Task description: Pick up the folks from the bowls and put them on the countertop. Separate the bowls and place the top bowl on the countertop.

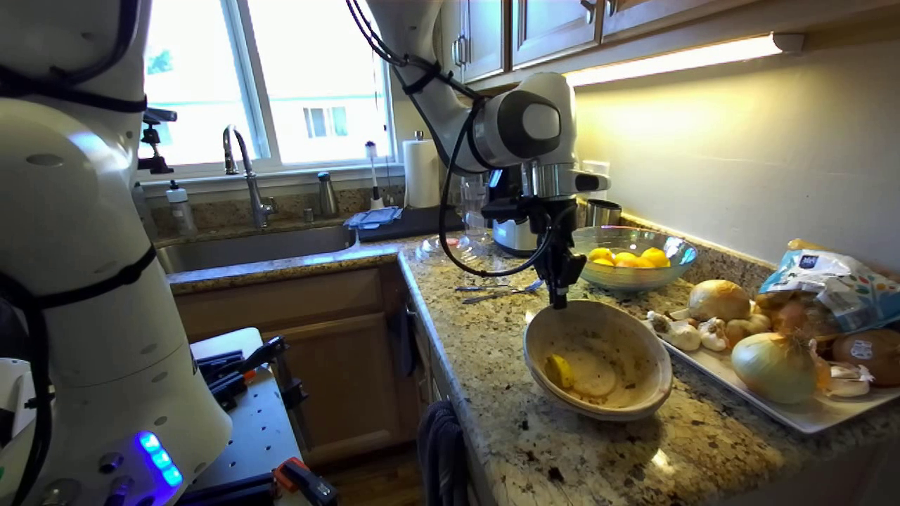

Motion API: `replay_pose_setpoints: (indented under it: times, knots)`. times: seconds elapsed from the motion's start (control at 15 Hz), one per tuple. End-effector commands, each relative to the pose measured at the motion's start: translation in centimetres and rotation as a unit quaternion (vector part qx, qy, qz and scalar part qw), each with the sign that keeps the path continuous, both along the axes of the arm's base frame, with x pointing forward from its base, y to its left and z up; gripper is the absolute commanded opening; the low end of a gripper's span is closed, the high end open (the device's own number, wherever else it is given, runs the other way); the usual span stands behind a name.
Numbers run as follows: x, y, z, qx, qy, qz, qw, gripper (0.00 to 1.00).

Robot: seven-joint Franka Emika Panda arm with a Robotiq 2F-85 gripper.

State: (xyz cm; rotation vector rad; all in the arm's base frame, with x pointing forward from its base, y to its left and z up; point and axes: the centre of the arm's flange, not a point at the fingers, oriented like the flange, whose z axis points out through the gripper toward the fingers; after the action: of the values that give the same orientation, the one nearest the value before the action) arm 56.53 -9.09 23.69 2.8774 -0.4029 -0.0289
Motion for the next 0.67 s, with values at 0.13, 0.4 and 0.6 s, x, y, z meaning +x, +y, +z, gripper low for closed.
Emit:
replay_pose_setpoints:
  times: [0.13,0.4,0.6]
  knots:
    - [-1.9,2.7,0.5,-0.061,-0.033,-0.002,0.9976,0.08]
    - [-1.9,3.5,0.7,-0.095,-0.048,-0.01,0.9943,0.08]
    - [-1.9,3.6,1.1,-0.106,-0.059,-0.019,0.9924,0.08]
